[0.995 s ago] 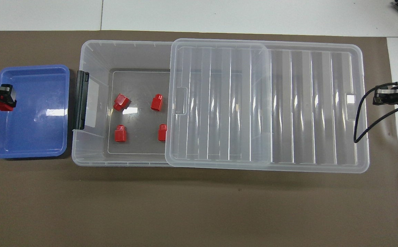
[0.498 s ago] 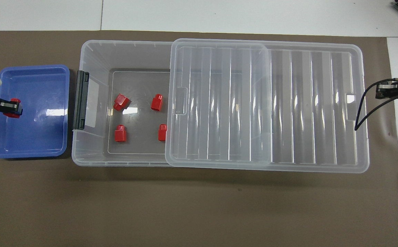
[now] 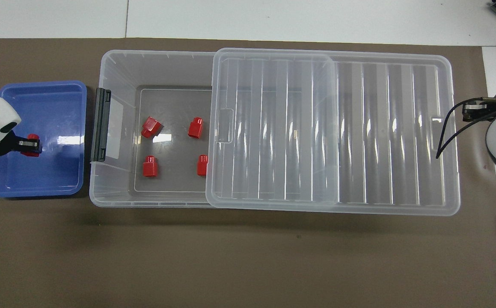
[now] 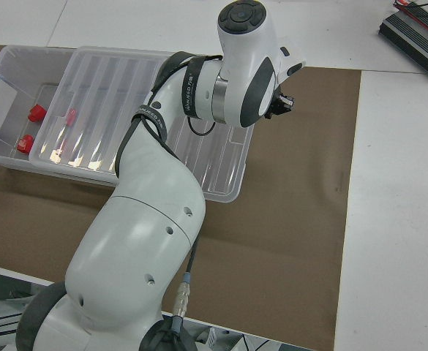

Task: Place red block in blue tray from box
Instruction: 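Slide the lid closed with the right gripper while the left gripper withdraws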

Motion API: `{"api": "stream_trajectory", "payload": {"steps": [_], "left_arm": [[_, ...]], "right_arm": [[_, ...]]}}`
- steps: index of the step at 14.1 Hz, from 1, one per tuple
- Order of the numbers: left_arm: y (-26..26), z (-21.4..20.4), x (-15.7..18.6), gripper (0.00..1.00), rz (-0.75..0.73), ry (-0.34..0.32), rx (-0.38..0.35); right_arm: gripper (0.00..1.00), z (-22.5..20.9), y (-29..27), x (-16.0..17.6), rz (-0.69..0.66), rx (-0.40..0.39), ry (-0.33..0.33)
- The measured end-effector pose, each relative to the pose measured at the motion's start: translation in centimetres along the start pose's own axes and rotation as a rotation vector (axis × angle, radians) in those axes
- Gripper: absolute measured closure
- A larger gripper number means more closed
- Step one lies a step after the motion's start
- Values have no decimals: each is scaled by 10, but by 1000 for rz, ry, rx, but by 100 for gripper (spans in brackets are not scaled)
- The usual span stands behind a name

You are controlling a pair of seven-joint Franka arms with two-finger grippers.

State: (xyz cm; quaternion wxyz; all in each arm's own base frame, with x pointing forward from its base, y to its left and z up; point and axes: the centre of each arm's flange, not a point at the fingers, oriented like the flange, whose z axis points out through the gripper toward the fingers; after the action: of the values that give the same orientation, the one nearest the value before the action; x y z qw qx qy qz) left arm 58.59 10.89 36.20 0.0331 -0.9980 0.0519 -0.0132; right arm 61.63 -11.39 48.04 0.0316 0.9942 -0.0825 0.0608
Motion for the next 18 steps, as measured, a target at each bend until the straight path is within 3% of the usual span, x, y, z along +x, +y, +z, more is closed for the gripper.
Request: {"api": "stream_trajectory", "payload": {"steps": [7,18], "left_arm": [[-10,50,-21,66,-57,-20,-8],[-4,60,-28,65,-53,13,-4]], "right_arm": [[99,1,-28,0,-43,7,-1],[99,-3,-116,-8,-186,48,1]]}}
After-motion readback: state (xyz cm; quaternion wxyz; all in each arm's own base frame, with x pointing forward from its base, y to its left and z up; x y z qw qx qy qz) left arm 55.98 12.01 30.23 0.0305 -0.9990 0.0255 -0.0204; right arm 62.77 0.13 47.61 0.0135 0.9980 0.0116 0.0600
